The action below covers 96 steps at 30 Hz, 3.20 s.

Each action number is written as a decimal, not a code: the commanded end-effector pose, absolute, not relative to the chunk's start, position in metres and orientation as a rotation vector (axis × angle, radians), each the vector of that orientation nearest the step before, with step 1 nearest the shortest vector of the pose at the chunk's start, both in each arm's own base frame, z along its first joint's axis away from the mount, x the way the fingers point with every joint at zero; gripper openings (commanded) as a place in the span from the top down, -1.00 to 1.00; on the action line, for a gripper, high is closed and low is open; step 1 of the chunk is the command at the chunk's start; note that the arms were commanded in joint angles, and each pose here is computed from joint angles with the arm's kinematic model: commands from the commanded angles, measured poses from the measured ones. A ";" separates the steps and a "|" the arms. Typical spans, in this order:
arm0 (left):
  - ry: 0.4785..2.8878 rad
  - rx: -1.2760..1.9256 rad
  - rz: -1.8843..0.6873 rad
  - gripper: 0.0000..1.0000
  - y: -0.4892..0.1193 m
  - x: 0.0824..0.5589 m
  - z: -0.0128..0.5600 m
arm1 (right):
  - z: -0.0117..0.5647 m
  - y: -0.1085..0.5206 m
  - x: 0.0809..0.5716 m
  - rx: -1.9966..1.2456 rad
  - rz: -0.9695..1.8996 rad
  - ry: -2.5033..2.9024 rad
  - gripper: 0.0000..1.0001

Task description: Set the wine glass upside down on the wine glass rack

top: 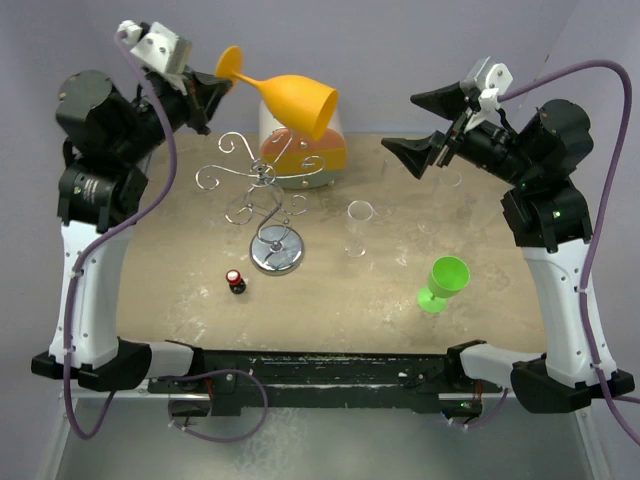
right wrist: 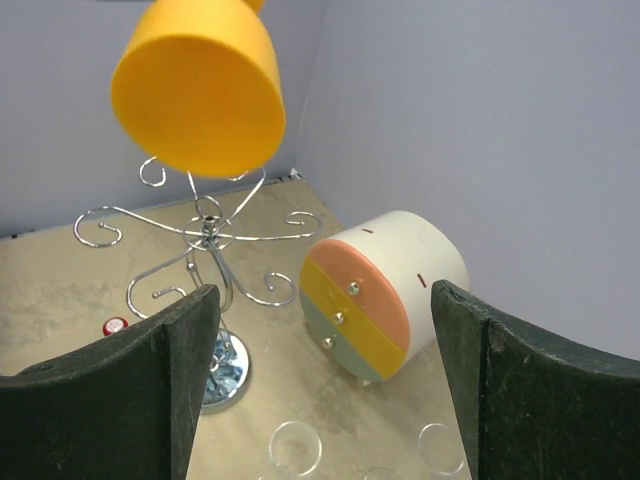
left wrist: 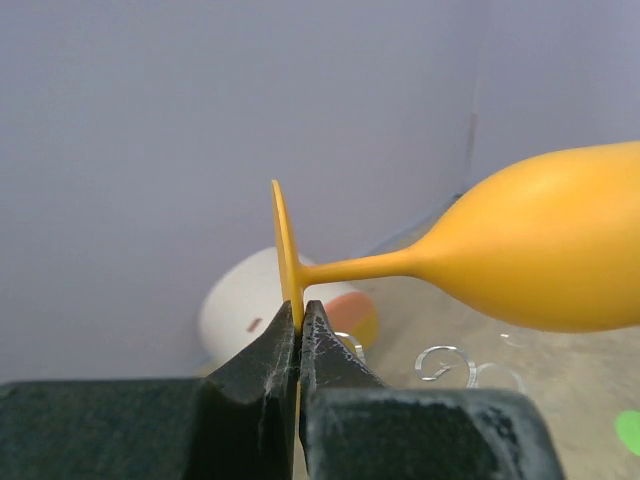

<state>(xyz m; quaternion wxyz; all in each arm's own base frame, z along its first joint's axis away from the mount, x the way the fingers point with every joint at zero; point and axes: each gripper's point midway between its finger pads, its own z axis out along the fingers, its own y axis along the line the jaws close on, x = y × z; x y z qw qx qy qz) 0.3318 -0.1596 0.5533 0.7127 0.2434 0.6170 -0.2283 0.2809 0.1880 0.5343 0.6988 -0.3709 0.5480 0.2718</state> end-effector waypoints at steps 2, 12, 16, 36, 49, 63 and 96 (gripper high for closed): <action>1.268 0.415 -0.079 1.00 -0.075 0.311 0.601 | 0.550 0.174 0.269 -0.834 0.502 1.178 -0.83; 1.303 0.230 0.630 1.00 0.051 0.281 0.606 | 0.545 0.142 0.284 -0.653 0.370 1.296 -1.00; 1.390 0.225 0.880 1.00 0.086 0.281 0.583 | 0.517 0.134 0.294 -0.641 0.321 1.385 -1.00; 1.430 1.071 0.942 0.95 0.030 0.358 0.461 | 0.456 0.112 0.292 -0.699 0.200 1.515 -1.00; 1.199 1.527 0.674 1.00 -0.047 0.374 0.426 | 0.452 0.108 0.294 -0.695 0.201 1.527 -1.00; 0.988 1.708 0.469 1.00 -0.093 0.363 0.421 | 0.446 0.109 0.298 -0.707 0.202 1.536 -1.00; 0.698 1.871 0.540 1.00 -0.118 0.393 0.423 | 0.441 0.107 0.300 -0.711 0.211 1.547 -1.00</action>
